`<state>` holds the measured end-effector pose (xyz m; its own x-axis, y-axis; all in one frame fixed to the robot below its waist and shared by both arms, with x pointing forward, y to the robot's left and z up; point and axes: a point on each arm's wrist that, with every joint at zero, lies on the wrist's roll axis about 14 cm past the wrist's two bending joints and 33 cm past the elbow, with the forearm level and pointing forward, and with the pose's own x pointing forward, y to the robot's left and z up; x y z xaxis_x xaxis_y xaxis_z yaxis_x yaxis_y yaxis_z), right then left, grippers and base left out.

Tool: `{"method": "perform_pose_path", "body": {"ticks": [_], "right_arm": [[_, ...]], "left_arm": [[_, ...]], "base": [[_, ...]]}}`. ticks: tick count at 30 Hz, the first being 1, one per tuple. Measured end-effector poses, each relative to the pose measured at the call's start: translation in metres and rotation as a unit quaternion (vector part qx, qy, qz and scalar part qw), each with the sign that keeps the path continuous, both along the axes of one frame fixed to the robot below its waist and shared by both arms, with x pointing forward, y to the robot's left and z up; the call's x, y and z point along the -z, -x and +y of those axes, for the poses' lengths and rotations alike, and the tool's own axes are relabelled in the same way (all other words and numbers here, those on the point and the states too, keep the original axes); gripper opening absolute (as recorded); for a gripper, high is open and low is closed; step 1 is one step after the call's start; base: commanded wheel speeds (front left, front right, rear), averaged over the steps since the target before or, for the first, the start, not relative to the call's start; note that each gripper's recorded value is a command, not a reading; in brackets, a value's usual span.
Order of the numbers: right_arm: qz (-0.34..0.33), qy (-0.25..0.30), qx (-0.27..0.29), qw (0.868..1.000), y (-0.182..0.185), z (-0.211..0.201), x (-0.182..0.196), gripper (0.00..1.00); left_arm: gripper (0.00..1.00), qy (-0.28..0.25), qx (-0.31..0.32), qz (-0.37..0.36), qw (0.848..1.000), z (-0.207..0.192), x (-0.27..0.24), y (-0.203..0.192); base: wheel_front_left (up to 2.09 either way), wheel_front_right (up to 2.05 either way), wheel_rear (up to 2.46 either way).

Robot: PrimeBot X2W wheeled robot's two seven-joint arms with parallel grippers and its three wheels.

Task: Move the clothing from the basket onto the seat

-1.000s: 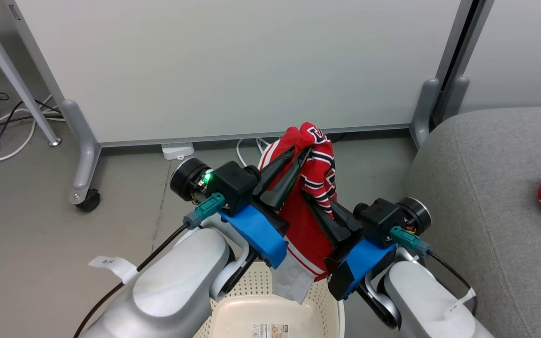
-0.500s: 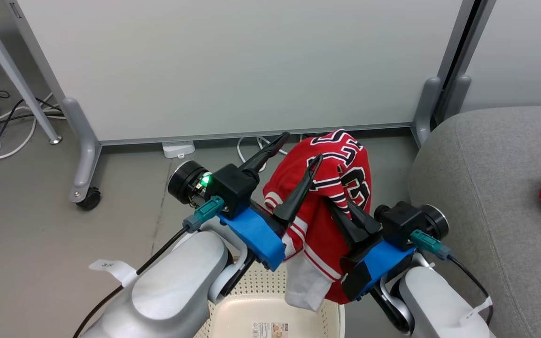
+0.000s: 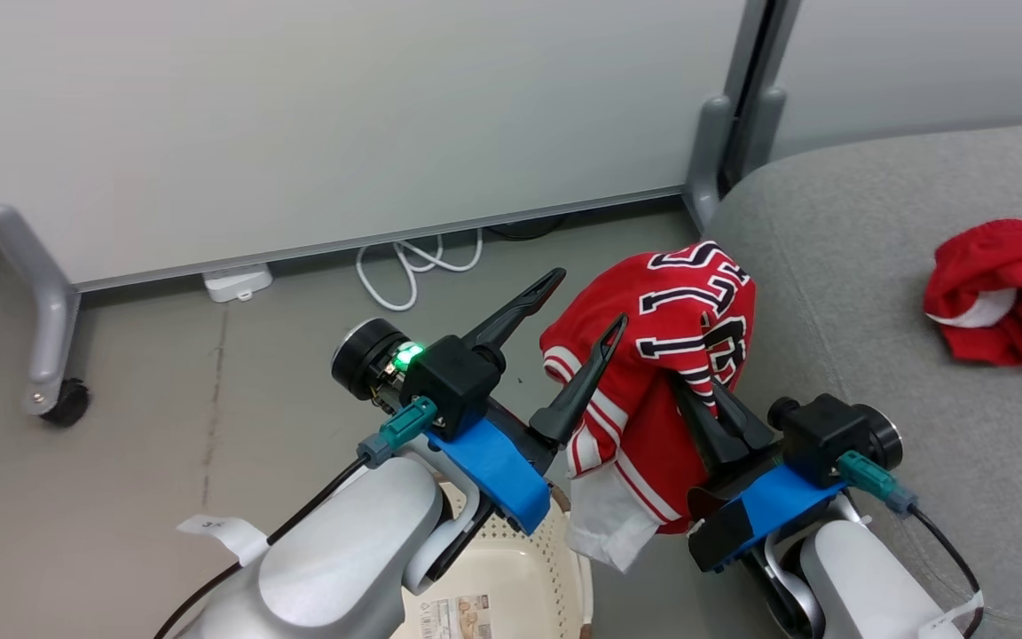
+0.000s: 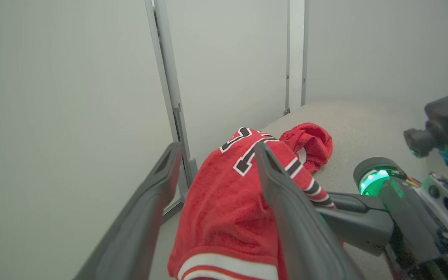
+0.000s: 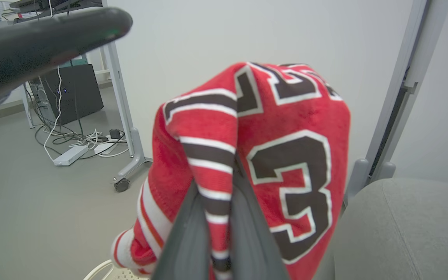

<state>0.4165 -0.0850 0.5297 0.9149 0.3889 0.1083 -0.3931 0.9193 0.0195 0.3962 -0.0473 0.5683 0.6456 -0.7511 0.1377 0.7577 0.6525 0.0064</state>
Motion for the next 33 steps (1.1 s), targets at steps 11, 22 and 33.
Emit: {"method": "perform_pose_path", "body": {"ticks": [11,22,33], "right_arm": [[0.021,-0.002,0.112,0.993,0.025,-0.078,0.018,0.00],[0.041,-0.007,0.189,0.981,0.048,-0.123,0.031,0.00],[0.038,-0.009,0.207,0.978,0.044,-0.133,0.029,0.00]], "left_arm": [[1.00,0.005,0.107,0.013,0.994,-0.068,0.013,0.016],[1.00,0.009,0.181,0.027,0.983,-0.113,0.026,0.031],[1.00,0.009,0.188,0.033,0.982,-0.116,0.033,0.025]], "base": [[0.00,0.00,0.00],[0.00,0.00,0.00],[0.00,0.00,0.00]]}}
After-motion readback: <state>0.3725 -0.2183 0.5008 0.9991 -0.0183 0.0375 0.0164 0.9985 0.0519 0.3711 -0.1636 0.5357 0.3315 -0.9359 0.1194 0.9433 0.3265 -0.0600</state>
